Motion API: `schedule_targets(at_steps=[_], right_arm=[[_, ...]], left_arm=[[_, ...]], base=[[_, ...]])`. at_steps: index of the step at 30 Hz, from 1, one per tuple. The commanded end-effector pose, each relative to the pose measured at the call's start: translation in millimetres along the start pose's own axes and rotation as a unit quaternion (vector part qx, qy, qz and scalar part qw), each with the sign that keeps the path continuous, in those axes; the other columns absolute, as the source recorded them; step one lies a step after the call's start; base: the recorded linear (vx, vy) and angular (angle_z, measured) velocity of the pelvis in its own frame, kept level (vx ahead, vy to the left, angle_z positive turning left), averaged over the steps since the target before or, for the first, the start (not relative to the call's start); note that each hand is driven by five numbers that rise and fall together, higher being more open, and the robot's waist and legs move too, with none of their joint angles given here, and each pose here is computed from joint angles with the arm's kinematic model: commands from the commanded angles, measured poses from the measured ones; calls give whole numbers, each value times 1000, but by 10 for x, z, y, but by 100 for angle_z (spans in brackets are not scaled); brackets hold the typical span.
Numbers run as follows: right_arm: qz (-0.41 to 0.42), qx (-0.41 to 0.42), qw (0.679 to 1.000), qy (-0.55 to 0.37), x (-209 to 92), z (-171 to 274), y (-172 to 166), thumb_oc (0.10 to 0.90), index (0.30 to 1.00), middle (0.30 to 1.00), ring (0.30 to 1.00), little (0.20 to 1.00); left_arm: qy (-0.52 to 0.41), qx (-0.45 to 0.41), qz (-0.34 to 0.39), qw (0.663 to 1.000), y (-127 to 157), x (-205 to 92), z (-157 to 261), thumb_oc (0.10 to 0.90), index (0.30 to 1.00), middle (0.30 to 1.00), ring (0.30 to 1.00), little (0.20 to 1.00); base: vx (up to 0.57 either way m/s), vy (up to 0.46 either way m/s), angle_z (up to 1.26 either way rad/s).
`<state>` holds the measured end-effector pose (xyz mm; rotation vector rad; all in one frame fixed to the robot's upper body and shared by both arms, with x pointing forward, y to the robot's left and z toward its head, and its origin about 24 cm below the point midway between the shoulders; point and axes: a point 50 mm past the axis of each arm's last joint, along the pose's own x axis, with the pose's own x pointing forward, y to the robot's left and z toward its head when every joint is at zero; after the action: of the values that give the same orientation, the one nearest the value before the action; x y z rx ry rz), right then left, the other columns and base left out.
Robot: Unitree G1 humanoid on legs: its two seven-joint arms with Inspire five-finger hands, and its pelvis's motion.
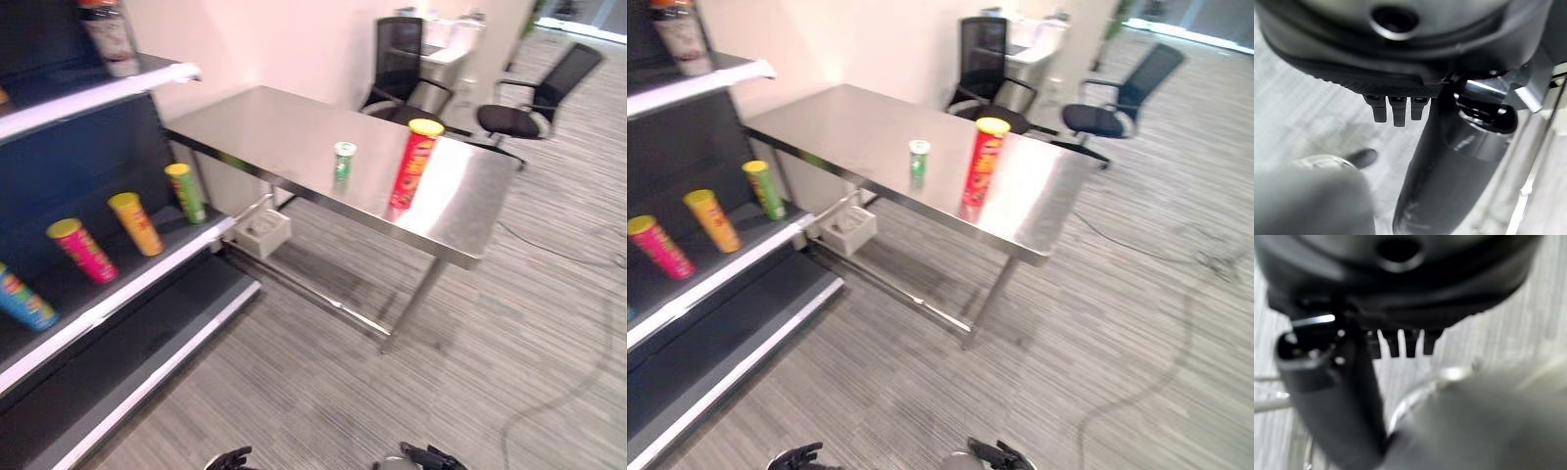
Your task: Put the goods on the table back onto the shelves and tidy them up.
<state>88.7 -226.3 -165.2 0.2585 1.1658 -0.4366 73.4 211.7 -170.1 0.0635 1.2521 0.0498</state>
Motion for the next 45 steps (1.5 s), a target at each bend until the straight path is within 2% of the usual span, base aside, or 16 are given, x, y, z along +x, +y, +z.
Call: schedule_targets(at_steps=[1,3,6,9,11,17,26,29,36,38,45], right_arm=[[-19,-13,999,28,-9,-50,-118,800,900,900,900,900],[-33,5,998,45,-29,-130,-204,800,900,900,900,900],[-53,8,997,62,-57,-220,-306,800,900,900,900,900],[-59,22,997,51,-46,-152,-300,800,900,900,900,900],[-36,0,999,19,-5,18,-149,800,900,900,900,900],[-18,-39,999,-22,21,233,-27,800,900,900,900,900],[-41,-58,997,7,-6,70,-204,800,900,900,900,900],[-44,-39,998,29,-29,-82,-256,800,900,900,900,900],[-35,-37,998,39,-29,-123,-213,800,900,900,900,900],[-18,-48,998,27,-16,-85,-127,800,900,900,900,900],[1,-113,993,15,-7,-81,15,800,900,900,900,900]], left_arm=[[33,35,-62,997,-335,-26,-240,800,900,900,900,900],[29,92,-76,992,-370,-17,-194,800,900,900,900,900],[23,104,-75,991,-361,-14,-170,800,900,900,900,900],[-4,94,-68,993,-358,5,-39,800,900,900,900,900],[-15,79,-49,996,-306,13,20,800,900,900,900,900],[-18,17,-23,999,-235,15,33,800,900,900,900,900],[-25,78,-50,995,-412,21,66,800,900,900,900,900],[-26,73,-46,996,-352,24,90,800,900,900,900,900],[-18,58,-25,998,-216,20,64,800,900,900,900,900],[-10,30,-17,999,-181,13,16,800,900,900,900,900],[14,40,-9,999,-109,-5,-94,800,900,900,900,900]], base=[[206,5,-33],[292,-32,-3],[231,-70,-1],[83,-78,13],[-24,-28,-59],[147,116,-86],[172,141,-86],[166,211,-26],[107,199,-63],[64,165,-53],[62,-15,-35]])
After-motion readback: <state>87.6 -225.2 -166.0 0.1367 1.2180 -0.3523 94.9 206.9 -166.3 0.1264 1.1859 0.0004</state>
